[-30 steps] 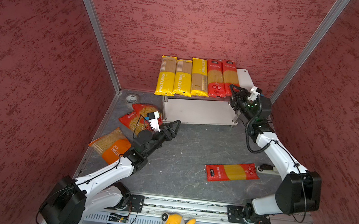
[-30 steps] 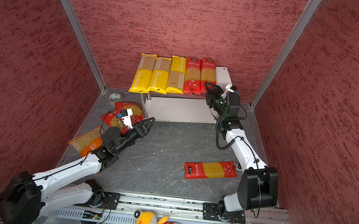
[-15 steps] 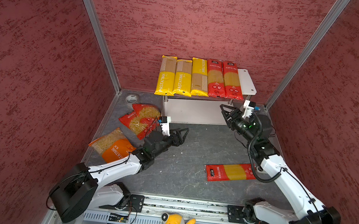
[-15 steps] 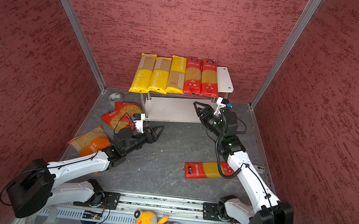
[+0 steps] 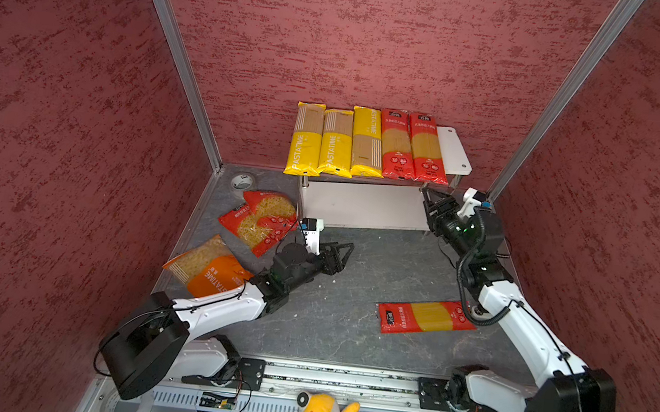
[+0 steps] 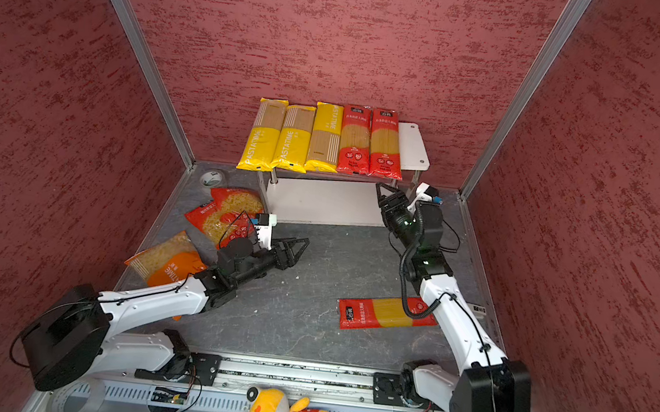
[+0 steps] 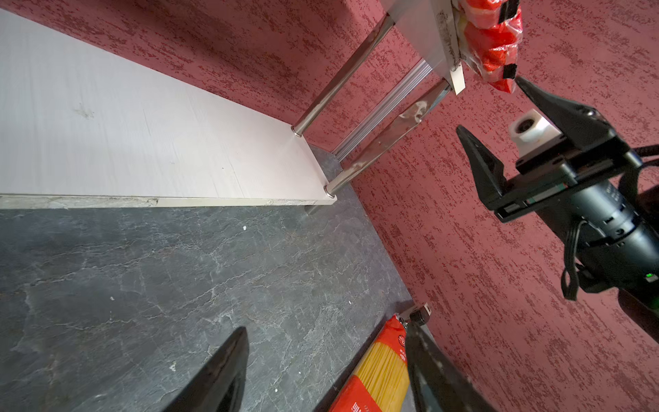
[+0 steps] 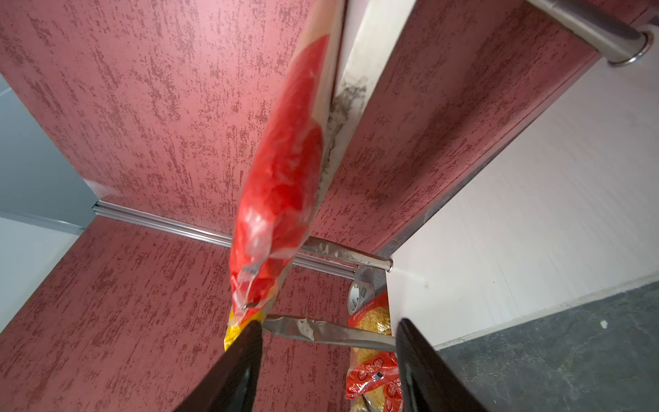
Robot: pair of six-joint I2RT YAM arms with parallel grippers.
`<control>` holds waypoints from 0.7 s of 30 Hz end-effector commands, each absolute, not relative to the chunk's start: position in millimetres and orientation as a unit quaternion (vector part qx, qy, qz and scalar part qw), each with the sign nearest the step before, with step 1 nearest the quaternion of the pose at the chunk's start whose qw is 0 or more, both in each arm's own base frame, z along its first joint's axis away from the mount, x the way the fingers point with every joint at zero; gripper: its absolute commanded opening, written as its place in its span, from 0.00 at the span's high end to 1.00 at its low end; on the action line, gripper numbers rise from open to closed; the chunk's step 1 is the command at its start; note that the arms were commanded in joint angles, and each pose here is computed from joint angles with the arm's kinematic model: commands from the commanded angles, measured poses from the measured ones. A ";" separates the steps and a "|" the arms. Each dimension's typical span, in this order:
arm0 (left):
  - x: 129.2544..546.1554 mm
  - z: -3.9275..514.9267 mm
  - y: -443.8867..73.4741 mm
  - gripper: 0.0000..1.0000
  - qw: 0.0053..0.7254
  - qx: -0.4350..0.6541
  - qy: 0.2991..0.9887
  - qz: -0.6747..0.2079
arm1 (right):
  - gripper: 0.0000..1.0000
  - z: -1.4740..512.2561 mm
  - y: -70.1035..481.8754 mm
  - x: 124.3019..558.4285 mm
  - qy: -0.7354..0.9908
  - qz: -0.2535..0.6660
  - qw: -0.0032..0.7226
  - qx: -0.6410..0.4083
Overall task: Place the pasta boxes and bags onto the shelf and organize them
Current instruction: 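Open the right gripper and draw it back from the shelf, then move the right gripper down to the red spaghetti pack on the table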
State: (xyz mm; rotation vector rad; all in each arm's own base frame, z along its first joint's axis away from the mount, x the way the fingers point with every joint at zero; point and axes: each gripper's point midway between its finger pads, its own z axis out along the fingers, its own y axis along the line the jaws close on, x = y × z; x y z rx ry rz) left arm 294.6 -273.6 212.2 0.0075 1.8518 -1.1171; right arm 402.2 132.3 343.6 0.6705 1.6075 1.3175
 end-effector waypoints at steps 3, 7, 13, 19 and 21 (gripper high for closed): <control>291.4 216.0 -276.5 0.31 0.478 0.013 0.751 -0.456 | 0.38 402.5 131.6 411.8 0.589 0.587 0.490 0.261; 291.2 216.4 -279.1 0.31 0.477 0.015 0.750 -0.457 | 0.38 411.3 130.7 422.3 0.581 0.587 0.497 0.266; 290.7 215.9 -278.5 0.31 0.479 0.016 0.750 -0.455 | 0.43 401.3 125.8 440.8 0.591 0.572 0.487 0.296; 290.2 214.1 -274.2 0.31 0.482 0.010 0.751 -0.451 | 0.50 389.5 127.4 447.8 0.594 0.577 0.467 0.310; 290.0 213.0 -274.3 0.31 0.481 0.010 0.753 -0.450 | 0.52 385.7 125.5 449.8 0.595 0.574 0.465 0.316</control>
